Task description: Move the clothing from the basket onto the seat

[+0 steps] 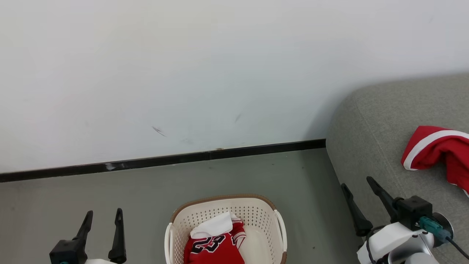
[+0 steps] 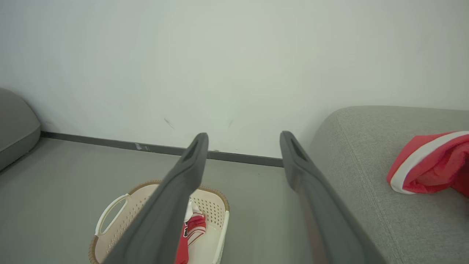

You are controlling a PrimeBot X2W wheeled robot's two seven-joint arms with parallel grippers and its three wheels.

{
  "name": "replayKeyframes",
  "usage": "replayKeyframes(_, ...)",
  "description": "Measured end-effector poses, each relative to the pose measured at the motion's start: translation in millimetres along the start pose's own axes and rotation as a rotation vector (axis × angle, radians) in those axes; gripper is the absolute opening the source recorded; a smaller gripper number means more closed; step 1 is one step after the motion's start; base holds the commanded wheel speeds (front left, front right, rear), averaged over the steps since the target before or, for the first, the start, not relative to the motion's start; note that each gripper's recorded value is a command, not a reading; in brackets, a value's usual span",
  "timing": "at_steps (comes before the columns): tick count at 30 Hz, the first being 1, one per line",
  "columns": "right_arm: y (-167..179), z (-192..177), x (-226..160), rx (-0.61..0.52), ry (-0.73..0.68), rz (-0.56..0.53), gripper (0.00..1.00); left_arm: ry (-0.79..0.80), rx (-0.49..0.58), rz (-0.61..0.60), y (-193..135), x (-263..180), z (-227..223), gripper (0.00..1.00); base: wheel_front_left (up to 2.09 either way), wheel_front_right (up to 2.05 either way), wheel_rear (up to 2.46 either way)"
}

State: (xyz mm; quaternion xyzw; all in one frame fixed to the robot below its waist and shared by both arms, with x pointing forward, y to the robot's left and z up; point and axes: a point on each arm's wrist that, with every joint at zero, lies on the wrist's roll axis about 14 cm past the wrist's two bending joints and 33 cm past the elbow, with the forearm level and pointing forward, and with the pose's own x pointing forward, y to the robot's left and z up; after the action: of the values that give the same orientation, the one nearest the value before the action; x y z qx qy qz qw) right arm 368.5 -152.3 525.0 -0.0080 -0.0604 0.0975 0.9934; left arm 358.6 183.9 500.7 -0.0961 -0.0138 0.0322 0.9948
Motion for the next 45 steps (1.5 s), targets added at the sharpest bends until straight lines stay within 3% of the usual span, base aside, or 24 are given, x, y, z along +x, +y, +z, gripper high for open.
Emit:
replayKeyframes(17,2.5,4.9,-28.8,-0.011,-0.019,-0.038,1.0,-0.009,-0.002,0.011,6.3,-18.3,1.5,1.0,0.0,0.0,0.0)
replayKeyframes(33,6.0,8.0,-31.4,-0.016,-0.029,-0.035,1.0,-0.004,-0.011,-0.011,0.2,-16.5,-0.3,1.0,0.0,0.0,0.0)
replayKeyframes(45,2.5,10.1,-26.7,-0.031,-0.034,-0.039,1.0,0.066,0.063,-0.149,-29.9,-11.6,-22.8,1.0,0.0,0.0,0.0)
